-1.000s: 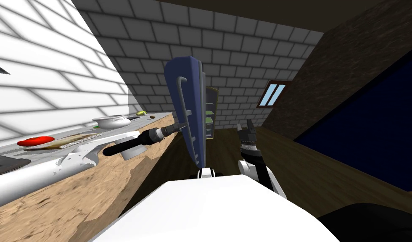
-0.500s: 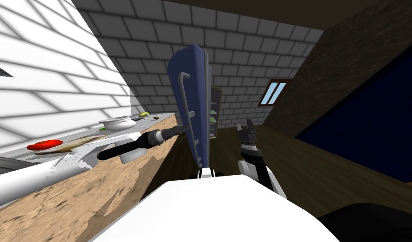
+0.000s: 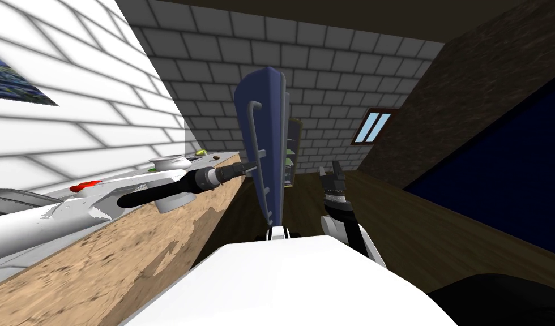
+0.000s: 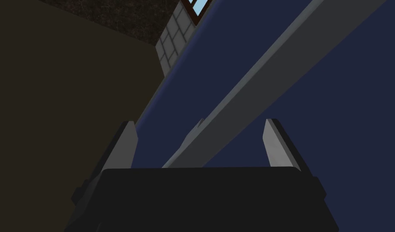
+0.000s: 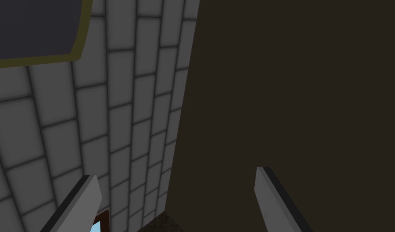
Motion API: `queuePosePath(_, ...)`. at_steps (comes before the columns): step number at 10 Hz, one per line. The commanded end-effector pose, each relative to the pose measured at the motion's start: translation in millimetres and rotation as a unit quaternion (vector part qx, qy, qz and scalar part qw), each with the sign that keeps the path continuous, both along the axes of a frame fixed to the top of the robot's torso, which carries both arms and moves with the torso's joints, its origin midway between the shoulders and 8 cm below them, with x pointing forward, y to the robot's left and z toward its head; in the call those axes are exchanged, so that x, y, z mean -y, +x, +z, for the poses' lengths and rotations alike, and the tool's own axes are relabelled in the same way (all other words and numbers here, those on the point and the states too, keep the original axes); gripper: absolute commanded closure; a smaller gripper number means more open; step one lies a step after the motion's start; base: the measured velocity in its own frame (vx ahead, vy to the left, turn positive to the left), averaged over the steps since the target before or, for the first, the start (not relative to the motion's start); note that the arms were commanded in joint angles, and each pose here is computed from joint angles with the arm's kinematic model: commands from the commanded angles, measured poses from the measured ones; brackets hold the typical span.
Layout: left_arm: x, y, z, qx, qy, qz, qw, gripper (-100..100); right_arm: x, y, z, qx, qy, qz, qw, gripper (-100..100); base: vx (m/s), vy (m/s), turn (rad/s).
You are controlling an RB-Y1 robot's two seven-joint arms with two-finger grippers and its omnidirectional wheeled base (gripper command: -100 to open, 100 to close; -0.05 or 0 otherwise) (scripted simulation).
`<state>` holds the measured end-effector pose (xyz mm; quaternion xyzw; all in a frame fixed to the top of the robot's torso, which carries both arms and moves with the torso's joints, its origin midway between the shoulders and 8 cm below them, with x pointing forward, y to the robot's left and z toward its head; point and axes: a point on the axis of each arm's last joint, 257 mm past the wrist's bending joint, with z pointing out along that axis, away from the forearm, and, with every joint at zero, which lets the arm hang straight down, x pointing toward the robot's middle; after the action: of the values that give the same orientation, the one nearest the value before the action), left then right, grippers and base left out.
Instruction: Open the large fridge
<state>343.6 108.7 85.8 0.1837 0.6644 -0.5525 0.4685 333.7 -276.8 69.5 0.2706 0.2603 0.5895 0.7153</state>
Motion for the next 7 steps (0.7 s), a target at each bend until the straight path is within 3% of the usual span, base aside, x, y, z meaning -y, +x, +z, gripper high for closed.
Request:
queuePosePath(1,3.4,-5.8,8.1,0.001,-0.001,-0.007,1.0,-100,0.0,0.0,0.0,0.0,0.0,0.0,1.0,0,0.005,-0.006,-0.011)
queuePosePath(2,8.9,-9.4,18.3,0.001,-0.001,-0.012,0.9999,-100,0.0,0.0,0.0,0.0,0.0,0.0,1.0,0,-0.005,-0.007,0.053)
queuePosePath(3,4.0,-4.8,12.1,-0.003,0.001,-0.004,1.0,-100,0.0,0.0,0.0,0.0,0.0,0.0,1.0,0,-0.003,0.003,0.018)
queuePosePath(4,3.8,-4.4,12.7,-0.004,0.001,-0.004,1.0,0,0.0,0.0,0.0,0.0,0.0,0.0,1.0,0,0.005,0.005,0.0)
queuePosePath(7,2.0,-2.0,11.2,-0.005,0.002,0.0,1.0,0,0.0,0.0,0.0,0.0,0.0,0.0,1.0,0,0.004,0.0,0.0)
